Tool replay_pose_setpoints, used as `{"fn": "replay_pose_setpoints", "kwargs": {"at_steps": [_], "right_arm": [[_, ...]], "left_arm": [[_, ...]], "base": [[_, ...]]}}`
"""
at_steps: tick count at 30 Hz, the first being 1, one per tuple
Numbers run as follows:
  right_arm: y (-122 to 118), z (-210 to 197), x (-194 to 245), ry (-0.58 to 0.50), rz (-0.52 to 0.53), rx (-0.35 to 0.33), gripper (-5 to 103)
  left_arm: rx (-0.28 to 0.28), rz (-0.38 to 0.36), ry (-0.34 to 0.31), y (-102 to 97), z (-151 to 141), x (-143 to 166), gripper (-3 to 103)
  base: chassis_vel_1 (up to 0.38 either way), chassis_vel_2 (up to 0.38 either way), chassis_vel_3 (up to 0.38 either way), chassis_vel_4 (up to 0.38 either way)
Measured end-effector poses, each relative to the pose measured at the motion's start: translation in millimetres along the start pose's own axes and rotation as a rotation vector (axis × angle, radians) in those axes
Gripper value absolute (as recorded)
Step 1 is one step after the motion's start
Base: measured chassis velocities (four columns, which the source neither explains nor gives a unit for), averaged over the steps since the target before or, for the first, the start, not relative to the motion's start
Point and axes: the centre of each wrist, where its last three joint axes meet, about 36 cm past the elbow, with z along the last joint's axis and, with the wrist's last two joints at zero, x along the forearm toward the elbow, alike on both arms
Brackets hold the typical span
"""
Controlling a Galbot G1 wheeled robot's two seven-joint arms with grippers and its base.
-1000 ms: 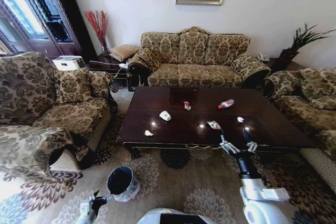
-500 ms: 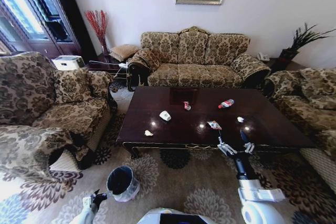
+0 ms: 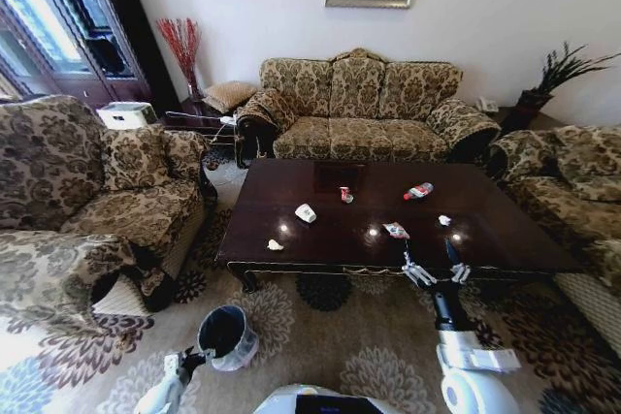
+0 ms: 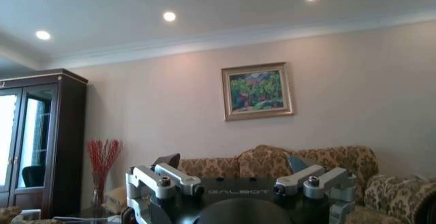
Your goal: Move to the front of the table and place the trash on the table into the trash bin.
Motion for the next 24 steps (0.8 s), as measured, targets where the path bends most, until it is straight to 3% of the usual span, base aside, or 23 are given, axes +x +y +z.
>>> {"fn": "replay_pose_setpoints", "kwargs": {"at_steps": [10,16,24], "right_arm": [[-2,3,2,-0.014,0.009,-0.003,100],[-3,-5,-5,-0.019,0.033,0.006,100],[3,-18,-8,-0.004,0.011,0.0,100]], "left_arm": [[0.013,-0.005,-0.005,2.5,-3,-3,93],[0.061,0.024,-0.115,-24.5,-24,17,94],[0.055,0.038,-0.152,-28.2,-29,28,94]], "base": [[0.198,-0.195,-0.228,0.222],[0.142,-0.149,-0.152,0.132],[-0.008,0.002,0.005,-0.01]]}}
